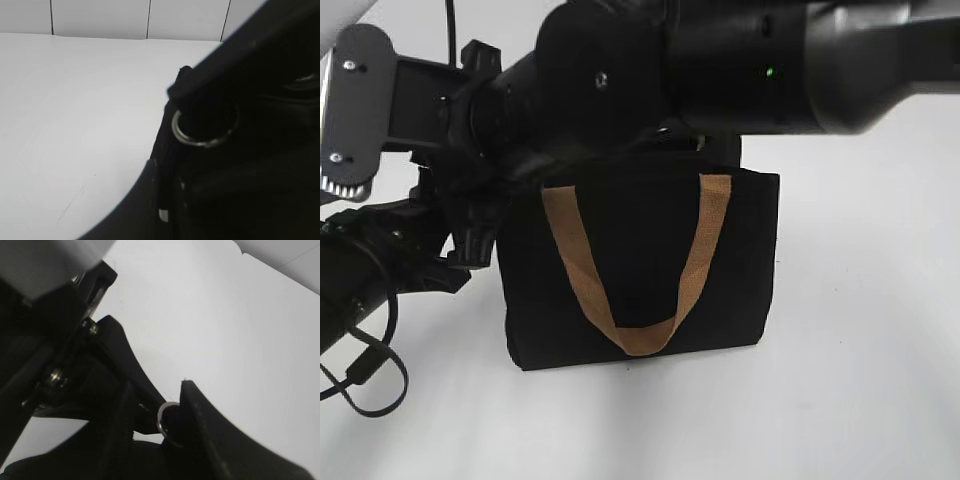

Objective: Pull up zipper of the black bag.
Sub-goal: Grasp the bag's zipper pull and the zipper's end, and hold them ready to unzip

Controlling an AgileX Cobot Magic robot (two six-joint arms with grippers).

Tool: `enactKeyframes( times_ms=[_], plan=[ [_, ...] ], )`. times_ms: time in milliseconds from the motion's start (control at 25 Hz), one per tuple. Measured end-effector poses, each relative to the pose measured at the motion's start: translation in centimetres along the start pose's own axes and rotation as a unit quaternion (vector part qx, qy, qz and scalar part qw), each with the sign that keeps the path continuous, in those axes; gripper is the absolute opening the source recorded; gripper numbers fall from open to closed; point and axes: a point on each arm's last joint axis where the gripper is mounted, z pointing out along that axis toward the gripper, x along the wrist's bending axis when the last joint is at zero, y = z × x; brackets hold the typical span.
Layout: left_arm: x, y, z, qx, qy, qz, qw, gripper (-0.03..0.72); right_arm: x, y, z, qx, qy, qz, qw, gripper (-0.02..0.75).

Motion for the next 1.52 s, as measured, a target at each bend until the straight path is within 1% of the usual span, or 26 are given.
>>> enactKeyframes(
  times_ms=[160, 360, 440, 560, 680, 760, 1080, 1360, 1440, 1520],
  plan=[
    [0.0, 0.0, 0.0, 0.001, -0.001, 0.000, 1.000, 0.012, -0.1, -0.1, 0.2, -0.003, -0.009, -0.002, 1.000, 0.245],
    [0.0, 0.0, 0.0, 0.001, -0.001, 0.000, 1.000, 0.012, -1.0, -1.0, 0.1, 0.005, -0.019, 0.005, 1.000, 0.241],
    [0.0, 0.0, 0.0, 0.001, -0.001, 0.000, 1.000, 0.012, -1.3, -1.4, 0.1, 0.010, -0.022, -0.002, 1.000, 0.227],
    [0.0, 0.0, 0.0, 0.001, -0.001, 0.000, 1.000, 0.012, -1.3, -1.6, 0.1, 0.016, -0.019, -0.010, 1.000, 0.166],
    [0.0, 0.0, 0.0, 0.000, -0.001, 0.000, 1.000, 0.012, -1.3, -1.6, 0.1, 0.017, -0.016, -0.011, 1.000, 0.059],
    [0.0, 0.0, 0.0, 0.000, 0.000, 0.000, 1.000, 0.012, -1.2, -1.6, 0.1, 0.018, -0.015, -0.012, 1.000, 0.005],
    [0.0, 0.1, 0.0, -0.007, -0.001, 0.000, 1.000, 0.011, -1.5, -1.2, -0.6, 0.015, -0.016, -0.006, 1.000, -0.001],
    [-0.2, 0.8, 0.0, -0.039, -0.009, 0.003, 0.999, 0.011, -3.0, -1.2, -2.8, 0.014, -0.026, 0.047, 0.998, -0.001],
    [0.0, 0.4, 0.0, -0.022, 0.002, -0.001, 1.000, 0.011, -3.6, -1.3, -3.5, 0.014, -0.033, 0.064, 0.997, -0.001],
    [0.5, 0.1, -0.1, -0.005, 0.029, -0.011, 1.000, 0.011, -4.3, -1.3, -4.4, 0.011, -0.045, 0.081, 0.996, -0.001]
  ],
)
